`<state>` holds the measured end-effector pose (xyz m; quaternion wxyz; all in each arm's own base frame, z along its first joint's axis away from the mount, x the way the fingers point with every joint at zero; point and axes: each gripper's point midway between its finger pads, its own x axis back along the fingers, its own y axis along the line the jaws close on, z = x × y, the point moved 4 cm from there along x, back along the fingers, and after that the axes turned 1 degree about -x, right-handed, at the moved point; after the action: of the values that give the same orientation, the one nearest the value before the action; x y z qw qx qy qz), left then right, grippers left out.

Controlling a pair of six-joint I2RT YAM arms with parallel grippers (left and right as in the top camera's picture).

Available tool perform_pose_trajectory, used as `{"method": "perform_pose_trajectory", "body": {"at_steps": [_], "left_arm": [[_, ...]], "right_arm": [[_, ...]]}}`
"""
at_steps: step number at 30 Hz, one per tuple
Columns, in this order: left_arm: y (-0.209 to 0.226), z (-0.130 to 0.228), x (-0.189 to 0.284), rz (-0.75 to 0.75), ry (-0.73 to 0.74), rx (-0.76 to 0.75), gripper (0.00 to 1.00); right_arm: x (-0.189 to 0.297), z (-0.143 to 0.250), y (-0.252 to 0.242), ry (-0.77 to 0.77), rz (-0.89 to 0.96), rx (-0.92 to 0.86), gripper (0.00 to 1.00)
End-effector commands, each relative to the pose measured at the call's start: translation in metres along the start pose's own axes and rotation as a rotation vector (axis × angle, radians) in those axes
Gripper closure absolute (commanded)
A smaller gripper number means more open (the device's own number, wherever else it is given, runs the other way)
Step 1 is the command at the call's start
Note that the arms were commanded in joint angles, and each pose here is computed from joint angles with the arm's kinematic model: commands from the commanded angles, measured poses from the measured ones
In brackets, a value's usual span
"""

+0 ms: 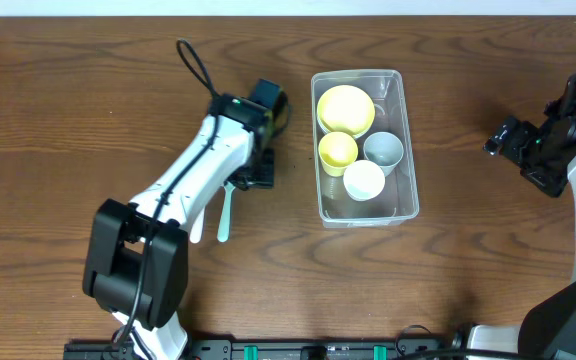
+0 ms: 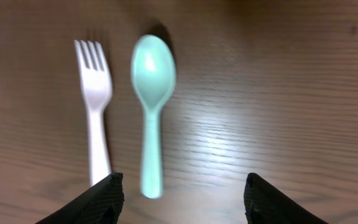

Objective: Pack container
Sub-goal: 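Move the left gripper to the mint spoon and grasp it, then carry the mint spoon and drop it into the container's near end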

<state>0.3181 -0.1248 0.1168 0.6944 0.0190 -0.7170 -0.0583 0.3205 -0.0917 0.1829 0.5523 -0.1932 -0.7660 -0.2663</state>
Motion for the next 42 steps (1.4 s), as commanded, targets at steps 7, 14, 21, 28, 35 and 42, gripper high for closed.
{"method": "perform_pose_trajectory", "body": {"at_steps": [7, 14, 21, 28, 35, 42], "left_arm": [[0.018, 0.004, -0.032, 0.1, 0.028, -0.1, 0.37], [0.017, 0.009, -0.057, 0.104, 0.011, -0.095, 0.38], [0.018, 0.023, -0.08, 0.097, 0.044, -0.097, 0.44], [0.017, 0.022, -0.086, 0.102, 0.022, -0.096, 0.75], [0.019, 0.024, -0.069, 0.099, 0.044, -0.1, 0.94], [-0.001, 0.006, 0.047, 0.143, -0.15, -0.207, 0.94]], "right_arm": [[0.0, 0.0, -0.002, -0.001, 0.005, 0.003, 0.01], [0.0, 0.0, -0.002, -0.002, 0.004, 0.003, 0.01], [0.0, 0.0, -0.002, -0.002, 0.004, 0.003, 0.01], [0.0, 0.0, -0.002, -0.002, 0.004, 0.003, 0.01], [0.0, 0.0, -0.002, -0.002, 0.004, 0.003, 0.01], [0.0, 0.0, -0.002, -0.002, 0.004, 0.003, 0.01]]}}
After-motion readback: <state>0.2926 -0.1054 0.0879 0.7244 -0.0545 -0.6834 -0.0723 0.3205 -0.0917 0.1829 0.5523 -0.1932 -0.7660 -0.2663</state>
